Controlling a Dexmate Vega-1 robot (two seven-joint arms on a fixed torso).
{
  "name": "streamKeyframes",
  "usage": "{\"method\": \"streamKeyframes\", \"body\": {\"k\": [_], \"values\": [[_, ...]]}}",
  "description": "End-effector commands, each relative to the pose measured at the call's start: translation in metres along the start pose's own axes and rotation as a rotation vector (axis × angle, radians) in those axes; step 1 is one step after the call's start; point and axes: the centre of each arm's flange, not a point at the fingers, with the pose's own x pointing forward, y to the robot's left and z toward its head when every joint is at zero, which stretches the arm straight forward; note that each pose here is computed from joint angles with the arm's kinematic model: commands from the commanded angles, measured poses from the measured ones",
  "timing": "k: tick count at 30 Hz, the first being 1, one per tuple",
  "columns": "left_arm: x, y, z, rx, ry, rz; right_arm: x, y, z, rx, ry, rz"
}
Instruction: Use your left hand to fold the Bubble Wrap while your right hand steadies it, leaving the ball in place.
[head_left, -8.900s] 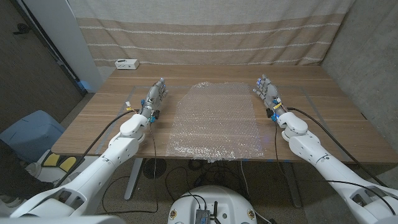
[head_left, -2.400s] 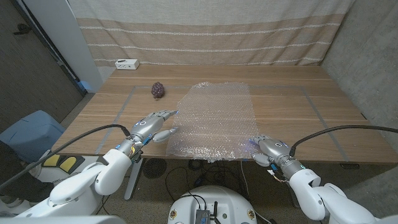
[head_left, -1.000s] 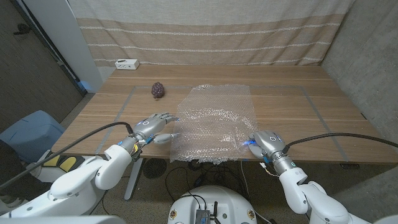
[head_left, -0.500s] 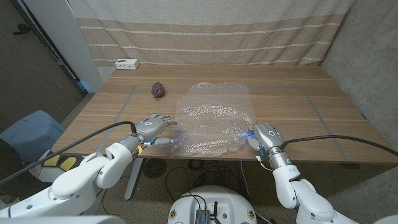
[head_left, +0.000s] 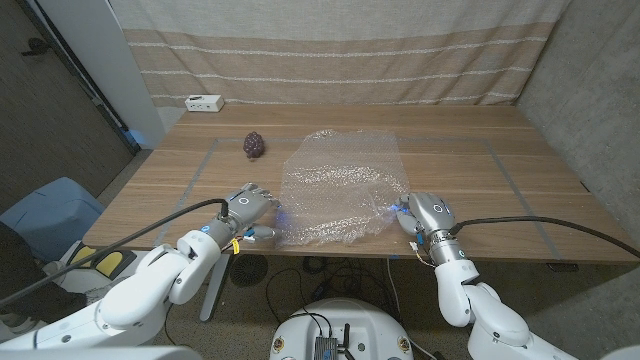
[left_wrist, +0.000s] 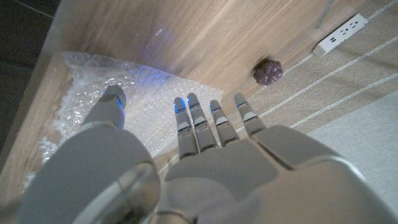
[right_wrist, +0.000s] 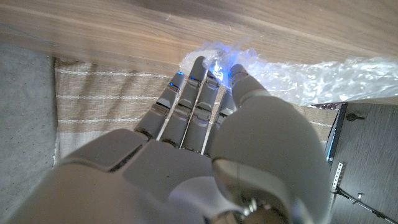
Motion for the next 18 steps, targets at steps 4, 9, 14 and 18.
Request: {"method": "streamKeyframes", "body": {"k": [4, 9, 14, 18], "values": [[0.012, -0.01, 0.017, -0.036, -0.035, 0.025, 0.007, -0.002, -0.001, 0.042, 0.009, -0.01], [0.016, -0.01, 0.026, -0.09, -0.071, 0.022, 0.008, -0.001, -0.002, 0.041, 0.008, -0.003], [0.02, -0.01, 0.034, -0.052, -0.09, -0.015, 0.01, -0.001, -0.003, 0.049, 0.009, -0.01], [0.023, -0.011, 0.034, 0.011, -0.074, -0.064, 0.011, -0.001, -0.005, 0.052, 0.013, -0.007]]}}
